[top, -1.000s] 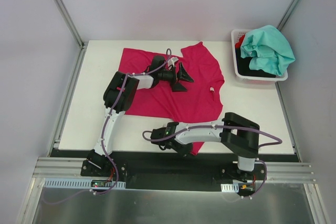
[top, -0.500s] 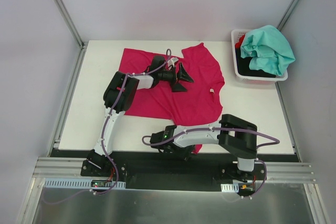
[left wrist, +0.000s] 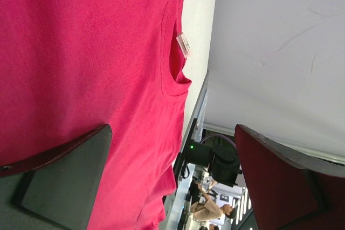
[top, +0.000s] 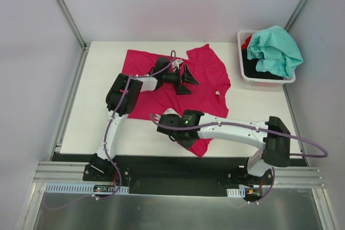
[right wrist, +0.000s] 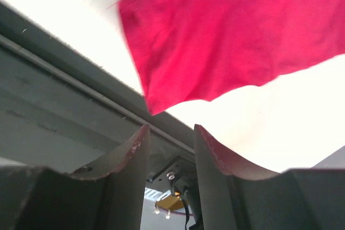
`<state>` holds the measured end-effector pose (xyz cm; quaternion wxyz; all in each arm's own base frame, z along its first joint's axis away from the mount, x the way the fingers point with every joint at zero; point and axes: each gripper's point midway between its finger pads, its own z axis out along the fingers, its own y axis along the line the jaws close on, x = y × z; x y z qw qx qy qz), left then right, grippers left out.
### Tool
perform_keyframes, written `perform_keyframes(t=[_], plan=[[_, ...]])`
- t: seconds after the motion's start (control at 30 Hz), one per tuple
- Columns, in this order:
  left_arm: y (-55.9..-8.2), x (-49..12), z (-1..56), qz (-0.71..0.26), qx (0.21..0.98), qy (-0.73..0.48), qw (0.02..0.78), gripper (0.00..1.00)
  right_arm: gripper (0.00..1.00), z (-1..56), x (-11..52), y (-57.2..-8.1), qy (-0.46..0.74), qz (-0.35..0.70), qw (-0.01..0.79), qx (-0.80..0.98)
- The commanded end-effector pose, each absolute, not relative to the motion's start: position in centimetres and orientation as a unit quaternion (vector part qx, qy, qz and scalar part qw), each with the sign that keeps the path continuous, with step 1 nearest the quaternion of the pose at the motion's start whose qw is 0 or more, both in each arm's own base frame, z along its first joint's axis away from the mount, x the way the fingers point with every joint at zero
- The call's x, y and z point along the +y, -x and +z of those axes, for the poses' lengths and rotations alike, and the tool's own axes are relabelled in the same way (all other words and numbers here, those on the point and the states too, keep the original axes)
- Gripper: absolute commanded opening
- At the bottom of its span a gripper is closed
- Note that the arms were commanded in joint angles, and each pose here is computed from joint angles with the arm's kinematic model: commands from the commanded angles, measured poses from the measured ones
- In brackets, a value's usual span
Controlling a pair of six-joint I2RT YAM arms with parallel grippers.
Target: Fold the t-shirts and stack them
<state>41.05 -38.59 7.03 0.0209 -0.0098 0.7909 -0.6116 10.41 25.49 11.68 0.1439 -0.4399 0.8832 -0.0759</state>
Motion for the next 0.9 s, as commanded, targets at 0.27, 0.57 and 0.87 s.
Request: perform_keyframes(t=[0.27,0.57,0.87], plan=[[-38.7,-35.0,5.1,-0.528,0.847,0.006,0.062,0.99,0.39,12.1,20.7,-19.6,0.211,-0.034,0.261,0.941],[-37.5,-32.8,6.3,-0.489,0.867,-0.014,0.096,0.99,0.37,8.2,20.4,-19.3,0.21,-0.036,0.222,0.951],[-39.2,-34.4,7.0,-0.545,0.831,-0.021,0.107,0.99,0.36,9.3,20.4,-18.6,0.217,-0.016,0.222,0.95]])
